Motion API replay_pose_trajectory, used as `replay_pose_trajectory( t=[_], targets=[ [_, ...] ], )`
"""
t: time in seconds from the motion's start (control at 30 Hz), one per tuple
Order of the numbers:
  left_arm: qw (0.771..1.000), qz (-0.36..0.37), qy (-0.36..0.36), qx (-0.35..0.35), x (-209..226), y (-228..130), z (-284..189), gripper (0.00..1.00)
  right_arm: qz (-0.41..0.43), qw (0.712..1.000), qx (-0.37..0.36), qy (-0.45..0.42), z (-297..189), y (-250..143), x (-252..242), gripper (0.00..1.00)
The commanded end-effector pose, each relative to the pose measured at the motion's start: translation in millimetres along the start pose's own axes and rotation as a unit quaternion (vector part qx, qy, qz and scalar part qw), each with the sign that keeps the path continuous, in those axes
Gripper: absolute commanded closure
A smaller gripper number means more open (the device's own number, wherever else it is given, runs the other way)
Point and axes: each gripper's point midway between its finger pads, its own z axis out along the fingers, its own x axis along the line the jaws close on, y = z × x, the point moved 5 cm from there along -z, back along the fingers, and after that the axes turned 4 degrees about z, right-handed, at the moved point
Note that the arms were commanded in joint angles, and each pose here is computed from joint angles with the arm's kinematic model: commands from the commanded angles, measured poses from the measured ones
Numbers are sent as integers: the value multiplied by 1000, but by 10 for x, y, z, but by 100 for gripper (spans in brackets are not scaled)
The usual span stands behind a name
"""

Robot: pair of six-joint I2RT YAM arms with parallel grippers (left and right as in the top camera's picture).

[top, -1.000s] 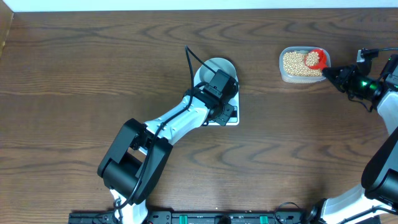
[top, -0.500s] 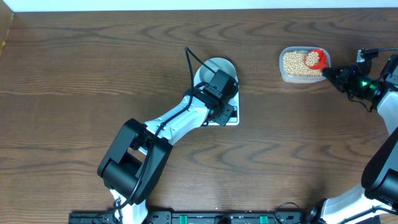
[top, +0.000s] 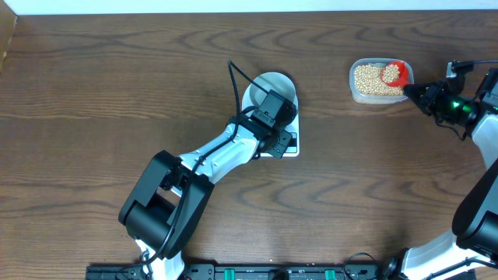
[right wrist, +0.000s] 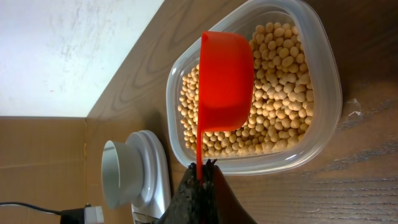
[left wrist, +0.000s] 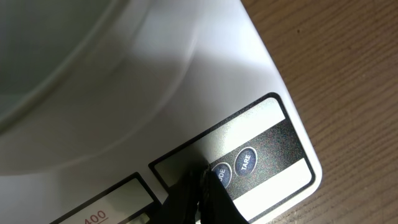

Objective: Scoop item into bowl and weigh 50g on scale
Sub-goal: 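Retract the left gripper from the scale to the left side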

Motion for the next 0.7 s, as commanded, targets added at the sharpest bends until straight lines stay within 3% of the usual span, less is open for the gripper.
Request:
replay_pose_trajectory(
  t=[0.0,0.43,0.6,0.67],
  targets=[
    [999,-9,-5,40,7,-237,131,93,-8,1000,6,5,33,-13,-12,99],
    [996,-7,26,-83,41,190,-832,92,-10,1000,2,-2,33,0,-26,99],
    [992,-30,39,-113,214,181,-1274,92,-26,1000,-10,3,33,57,-1,99],
    [990,-46,49,-120,332,128,-1474,79,-32,999,-15,5,32,77,8,99]
  ],
)
